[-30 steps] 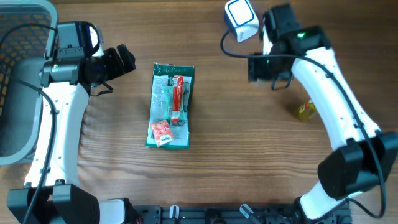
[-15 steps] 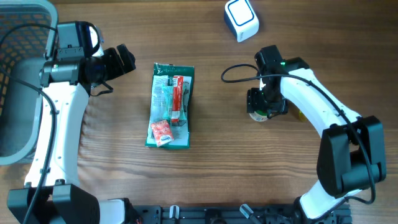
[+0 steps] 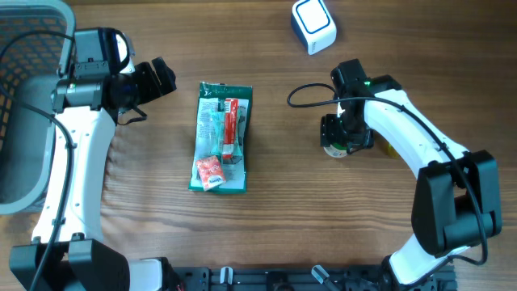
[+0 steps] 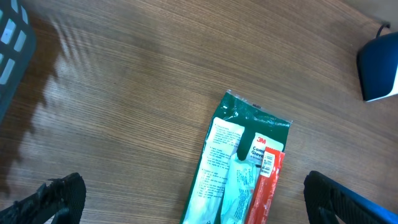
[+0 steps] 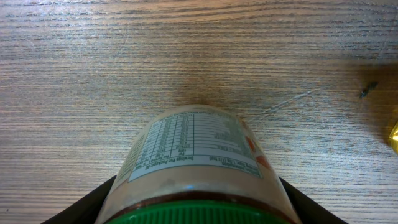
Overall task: Scan the item barcode
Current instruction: 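Lower the jar onto the table and open the right gripper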
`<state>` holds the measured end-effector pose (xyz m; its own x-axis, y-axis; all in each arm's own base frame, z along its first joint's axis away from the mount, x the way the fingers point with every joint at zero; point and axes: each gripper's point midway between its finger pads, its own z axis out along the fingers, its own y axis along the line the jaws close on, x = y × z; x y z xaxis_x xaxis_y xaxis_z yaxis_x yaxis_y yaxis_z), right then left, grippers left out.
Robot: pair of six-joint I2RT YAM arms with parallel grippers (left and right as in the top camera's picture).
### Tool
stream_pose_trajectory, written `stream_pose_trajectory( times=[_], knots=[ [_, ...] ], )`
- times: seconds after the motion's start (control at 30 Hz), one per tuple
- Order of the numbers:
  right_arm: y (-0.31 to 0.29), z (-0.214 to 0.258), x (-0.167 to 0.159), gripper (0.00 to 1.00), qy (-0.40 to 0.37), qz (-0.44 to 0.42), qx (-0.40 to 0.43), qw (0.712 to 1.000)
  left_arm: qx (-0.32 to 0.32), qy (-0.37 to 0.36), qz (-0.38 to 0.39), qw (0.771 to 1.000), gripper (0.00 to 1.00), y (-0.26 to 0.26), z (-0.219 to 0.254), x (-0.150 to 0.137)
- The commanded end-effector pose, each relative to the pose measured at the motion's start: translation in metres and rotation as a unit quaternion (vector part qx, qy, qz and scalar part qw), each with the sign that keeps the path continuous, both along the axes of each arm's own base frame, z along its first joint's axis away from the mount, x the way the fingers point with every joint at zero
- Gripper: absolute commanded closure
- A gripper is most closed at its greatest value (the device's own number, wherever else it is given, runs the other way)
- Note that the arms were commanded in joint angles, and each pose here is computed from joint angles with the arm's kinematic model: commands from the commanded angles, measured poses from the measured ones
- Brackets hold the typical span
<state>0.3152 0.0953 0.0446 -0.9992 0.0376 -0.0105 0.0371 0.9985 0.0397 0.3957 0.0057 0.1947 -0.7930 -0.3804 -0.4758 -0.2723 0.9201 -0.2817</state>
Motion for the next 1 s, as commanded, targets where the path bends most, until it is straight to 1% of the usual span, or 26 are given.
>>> stream_pose_trajectory(
  times=[0.0,0.1,0.27,0.4,0.5,0.57,0.63,0.7,0.8,0.9,0.97],
  knots=[
    [0.000,-0.003,-0.001,0.28,0.006,-0.003,0.003,1.000,0.002,-0.010,-0.010,1.000,0.00,0.000,0.006,0.002],
    [0.000,-0.003,-0.001,0.25,0.006,-0.003,0.003,1.000,0.002,-0.010,-0.010,1.000,0.00,0.000,0.006,0.002],
    [0.000,-0.003,-0.001,0.13,0.006,-0.003,0.003,1.000,0.002,-0.010,-0.010,1.000,0.00,0.000,0.006,0.002],
    [0.002,-0.003,0.005,0.13,-0.007,-0.003,0.006,1.000,0.001,-0.010,-0.010,1.000,0.00,0.000,0.006,0.002],
    [0.007,0.003,0.022,0.17,-0.038,-0.001,0.015,0.999,0.002,-0.010,-0.010,1.000,0.00,0.000,0.006,0.002],
    [0.010,0.018,0.034,0.20,-0.056,-0.001,0.020,0.998,0.002,-0.010,-0.010,1.000,0.00,0.000,0.006,0.002],
    [0.016,0.049,0.052,0.20,-0.084,-0.001,0.028,0.996,0.002,-0.010,-0.010,1.000,0.00,0.000,0.006,0.002],
    [0.019,0.075,0.062,0.19,-0.102,0.000,0.033,0.994,0.002,-0.010,-0.010,1.000,0.00,0.000,0.006,0.002],
    [0.017,0.099,0.061,0.19,-0.098,-0.010,0.028,0.995,0.001,-0.010,-0.010,1.000,0.00,0.000,0.006,0.002],
    [0.007,0.095,0.042,0.01,-0.059,-0.055,0.006,0.997,0.002,-0.010,-0.010,1.000,0.00,0.000,0.006,0.002],
    [0.006,0.092,0.037,0.00,-0.048,-0.057,0.005,0.997,0.002,-0.010,-0.010,1.000,0.00,0.000,0.006,0.002]
  ],
)
